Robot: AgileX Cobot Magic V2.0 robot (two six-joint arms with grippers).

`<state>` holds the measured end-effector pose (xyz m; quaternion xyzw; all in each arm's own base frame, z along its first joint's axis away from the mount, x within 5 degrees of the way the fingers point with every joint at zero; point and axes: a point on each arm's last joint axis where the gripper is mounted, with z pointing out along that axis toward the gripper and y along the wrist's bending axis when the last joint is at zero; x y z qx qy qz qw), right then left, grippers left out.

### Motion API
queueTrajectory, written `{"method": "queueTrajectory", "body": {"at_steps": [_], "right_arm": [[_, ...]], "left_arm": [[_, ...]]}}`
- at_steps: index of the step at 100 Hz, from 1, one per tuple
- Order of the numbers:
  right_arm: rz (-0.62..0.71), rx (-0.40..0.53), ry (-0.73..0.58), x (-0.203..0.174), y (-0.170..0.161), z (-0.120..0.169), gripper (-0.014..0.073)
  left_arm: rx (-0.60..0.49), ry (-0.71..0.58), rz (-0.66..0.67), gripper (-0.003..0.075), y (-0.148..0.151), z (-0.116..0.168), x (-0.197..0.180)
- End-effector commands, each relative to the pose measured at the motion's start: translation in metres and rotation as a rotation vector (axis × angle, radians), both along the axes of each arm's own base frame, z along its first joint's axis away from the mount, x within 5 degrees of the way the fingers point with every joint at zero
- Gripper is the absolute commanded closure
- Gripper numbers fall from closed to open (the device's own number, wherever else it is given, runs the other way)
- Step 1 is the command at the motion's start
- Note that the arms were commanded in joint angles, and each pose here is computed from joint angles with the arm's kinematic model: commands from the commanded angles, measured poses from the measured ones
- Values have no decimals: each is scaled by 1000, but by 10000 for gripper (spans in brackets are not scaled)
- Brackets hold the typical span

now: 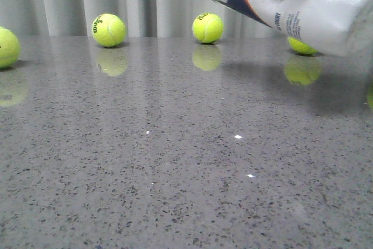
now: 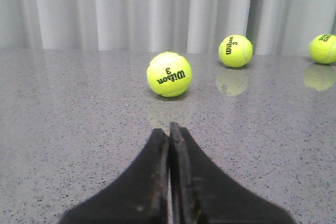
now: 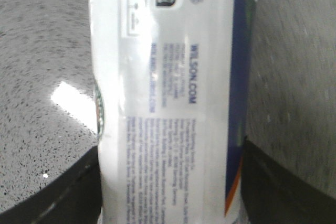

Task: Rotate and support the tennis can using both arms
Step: 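Grasp the white-and-blue Wilson can with the right gripper and lift it, then lower the can sideways onto the table center with the right gripper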

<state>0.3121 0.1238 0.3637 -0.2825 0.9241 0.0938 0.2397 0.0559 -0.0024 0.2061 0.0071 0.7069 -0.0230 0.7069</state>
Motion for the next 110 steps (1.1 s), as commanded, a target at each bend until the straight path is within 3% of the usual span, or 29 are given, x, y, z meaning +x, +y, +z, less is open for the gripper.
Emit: {"method": "queueTrajectory", "body": {"at_steps": [1, 20, 30, 42, 64, 97, 104, 110], "right_arm": [[144, -37, -106, 1, 12, 21, 252], [548, -241, -135, 10, 49, 6, 252], [725, -299, -169, 10, 64, -3, 252], [844, -341, -209, 14, 76, -13, 252], [891, -352, -197, 24, 90, -35, 252], [886, -350, -210, 27, 92, -38, 248], [884, -350, -216, 28, 93, -38, 206], [883, -349, -221, 28, 93, -38, 120]], "left_arm": [[-14, -72, 3, 741, 0, -7, -1], [-14, -72, 3, 741, 0, -7, -1], [-14, -72, 3, 741, 0, -7, -1], [-14, -72, 3, 741, 0, -7, -1], [-14, -72, 3, 741, 0, -7, -1], [-14, -72, 3, 741, 0, -7, -1], [-14, -72, 3, 741, 0, -7, -1], [-14, -72, 3, 741, 0, -7, -1]]}}
